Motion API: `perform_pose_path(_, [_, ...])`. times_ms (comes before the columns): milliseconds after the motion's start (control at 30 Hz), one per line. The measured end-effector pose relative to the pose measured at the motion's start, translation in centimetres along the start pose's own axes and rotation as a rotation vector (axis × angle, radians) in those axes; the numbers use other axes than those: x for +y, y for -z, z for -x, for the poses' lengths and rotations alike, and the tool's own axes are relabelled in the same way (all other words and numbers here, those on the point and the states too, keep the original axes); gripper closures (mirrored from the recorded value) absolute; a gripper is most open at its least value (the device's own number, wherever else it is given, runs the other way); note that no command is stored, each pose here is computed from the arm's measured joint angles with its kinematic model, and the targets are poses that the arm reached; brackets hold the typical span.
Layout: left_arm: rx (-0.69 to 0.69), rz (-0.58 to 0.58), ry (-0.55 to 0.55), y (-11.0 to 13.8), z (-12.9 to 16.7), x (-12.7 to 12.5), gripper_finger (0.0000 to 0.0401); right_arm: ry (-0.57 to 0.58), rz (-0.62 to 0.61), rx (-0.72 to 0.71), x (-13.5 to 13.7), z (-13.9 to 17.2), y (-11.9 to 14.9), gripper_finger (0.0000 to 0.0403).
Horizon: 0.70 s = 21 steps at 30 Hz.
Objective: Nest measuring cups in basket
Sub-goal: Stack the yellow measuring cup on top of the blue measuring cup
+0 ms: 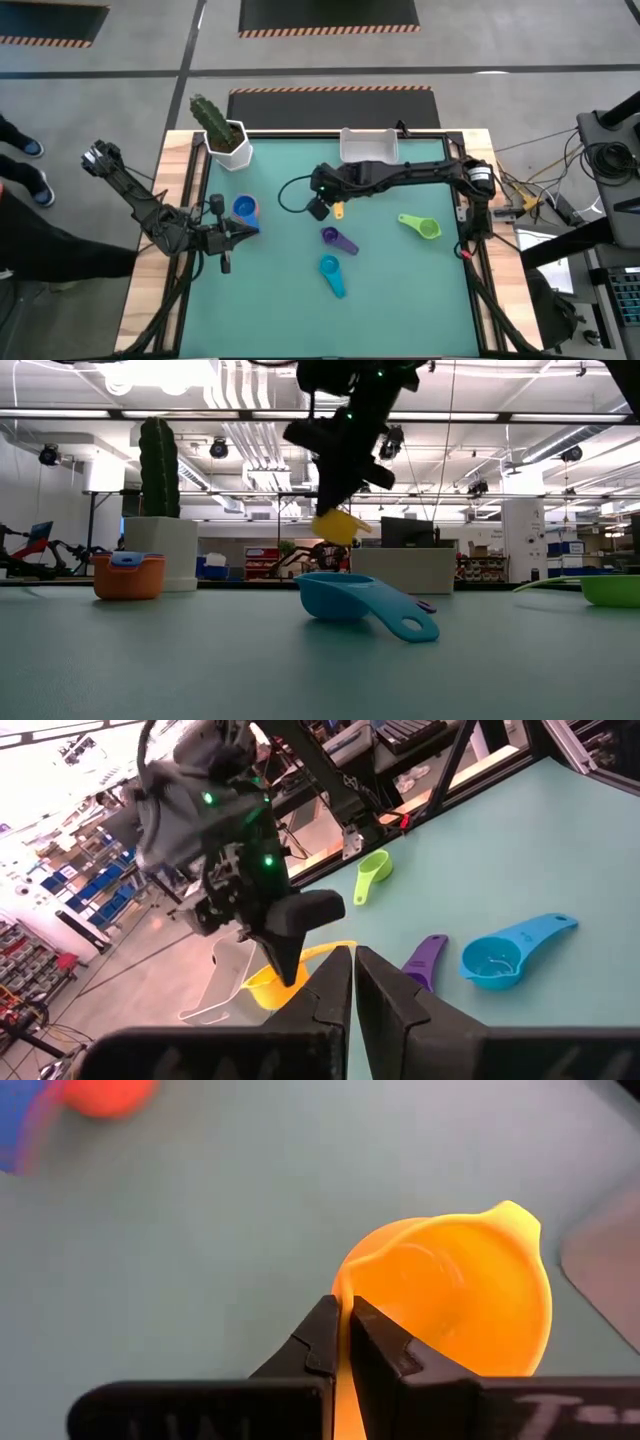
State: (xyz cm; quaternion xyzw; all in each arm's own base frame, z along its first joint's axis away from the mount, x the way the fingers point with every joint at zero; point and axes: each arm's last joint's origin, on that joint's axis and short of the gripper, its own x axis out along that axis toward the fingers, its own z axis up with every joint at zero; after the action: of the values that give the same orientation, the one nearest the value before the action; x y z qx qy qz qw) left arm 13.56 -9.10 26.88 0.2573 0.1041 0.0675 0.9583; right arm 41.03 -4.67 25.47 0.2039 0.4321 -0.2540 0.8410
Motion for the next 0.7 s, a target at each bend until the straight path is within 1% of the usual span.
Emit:
perform_pose_path(200, [0.000,0.001,-0.001,0.0,0.0,0.0,0.0401,-0.079,0.026,-0.111,1.4,0.7,-1.0,0.0394])
perform_pose_path(700, [0.003,0.001,-0.010,0.0,0.0,0.0,0.0401,-0.165,0.088,-0.285,2.7,1.4,-2.6,0.0394])
